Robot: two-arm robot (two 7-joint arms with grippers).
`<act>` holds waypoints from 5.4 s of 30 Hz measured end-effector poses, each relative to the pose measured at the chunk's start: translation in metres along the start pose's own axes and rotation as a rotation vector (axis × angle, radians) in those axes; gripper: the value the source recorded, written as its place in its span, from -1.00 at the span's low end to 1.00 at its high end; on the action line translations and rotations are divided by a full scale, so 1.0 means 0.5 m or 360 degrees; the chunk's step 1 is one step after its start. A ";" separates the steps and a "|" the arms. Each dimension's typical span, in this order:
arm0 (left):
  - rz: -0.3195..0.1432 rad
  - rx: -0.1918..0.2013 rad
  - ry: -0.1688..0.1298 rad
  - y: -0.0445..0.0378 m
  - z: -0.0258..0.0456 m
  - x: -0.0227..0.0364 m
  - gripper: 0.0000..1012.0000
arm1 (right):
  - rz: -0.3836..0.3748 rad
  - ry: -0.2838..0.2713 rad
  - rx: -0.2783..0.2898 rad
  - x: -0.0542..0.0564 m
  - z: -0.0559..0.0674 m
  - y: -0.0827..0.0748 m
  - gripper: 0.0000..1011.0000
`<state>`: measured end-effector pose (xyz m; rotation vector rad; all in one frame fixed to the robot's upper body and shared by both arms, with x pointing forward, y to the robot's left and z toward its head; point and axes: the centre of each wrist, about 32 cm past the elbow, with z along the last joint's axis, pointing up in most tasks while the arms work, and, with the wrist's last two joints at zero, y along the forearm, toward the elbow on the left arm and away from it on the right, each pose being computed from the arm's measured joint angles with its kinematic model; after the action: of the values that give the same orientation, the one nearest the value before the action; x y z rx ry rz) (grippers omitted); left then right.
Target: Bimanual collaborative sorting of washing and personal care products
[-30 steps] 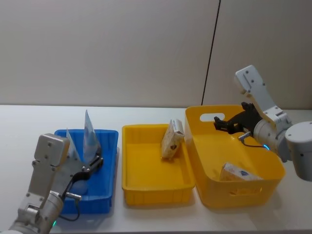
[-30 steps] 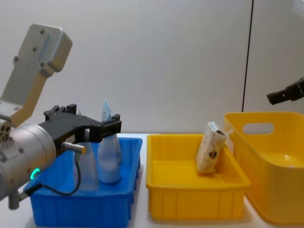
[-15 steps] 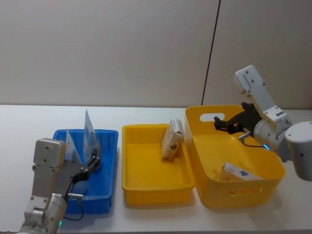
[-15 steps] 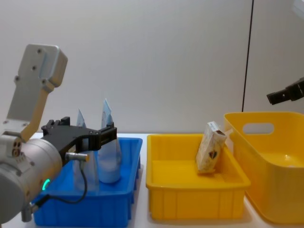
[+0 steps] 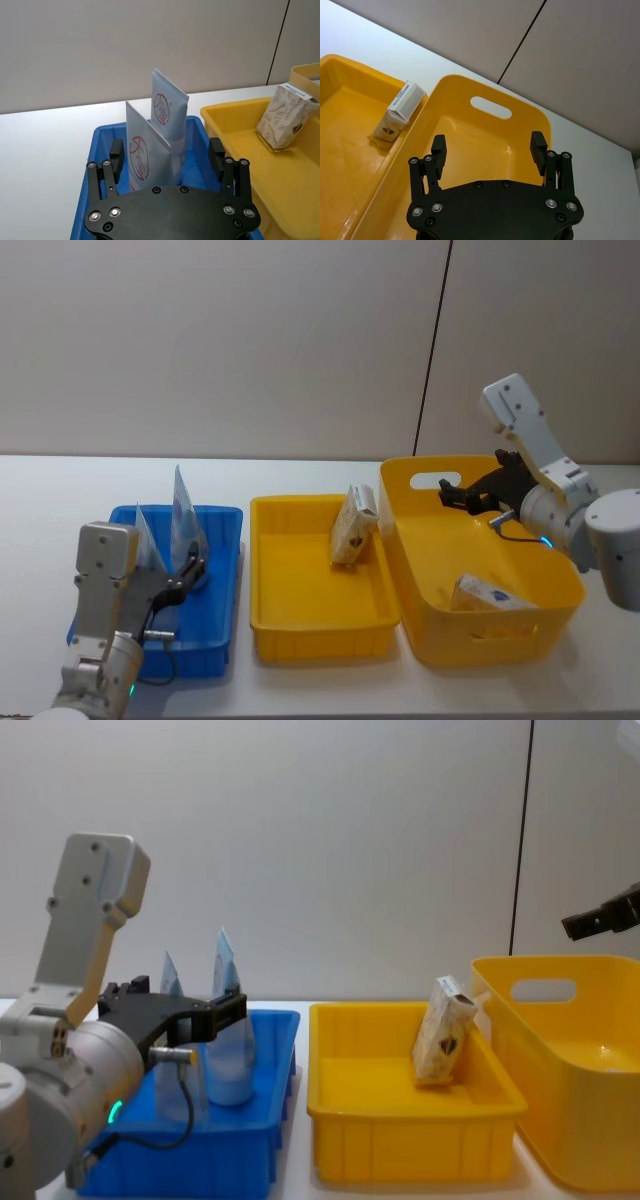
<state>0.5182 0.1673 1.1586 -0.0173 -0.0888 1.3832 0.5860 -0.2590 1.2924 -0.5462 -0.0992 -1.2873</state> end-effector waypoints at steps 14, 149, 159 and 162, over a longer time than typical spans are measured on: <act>0.0047 0.0058 -0.0011 -0.018 -0.019 0.000 0.98 | 0.0000 0.0000 0.0000 0.000 0.000 0.000 0.99; 0.0016 -0.0153 0.1189 0.010 0.247 0.027 -0.50 | 0.0155 -0.0100 0.0094 0.009 0.012 0.002 0.99; -0.0080 -0.0241 0.1329 0.011 0.313 0.013 -0.50 | 0.0345 -0.0189 0.0155 0.016 0.028 0.003 0.98; -0.0102 -0.0256 0.1345 0.012 0.324 0.010 -0.50 | 0.0412 -0.0214 0.0176 0.018 0.033 0.004 0.99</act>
<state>0.5015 0.1667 1.3201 -0.7192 0.5012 1.2064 0.5943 -0.2596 1.3094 -0.5316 -0.2035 -0.9871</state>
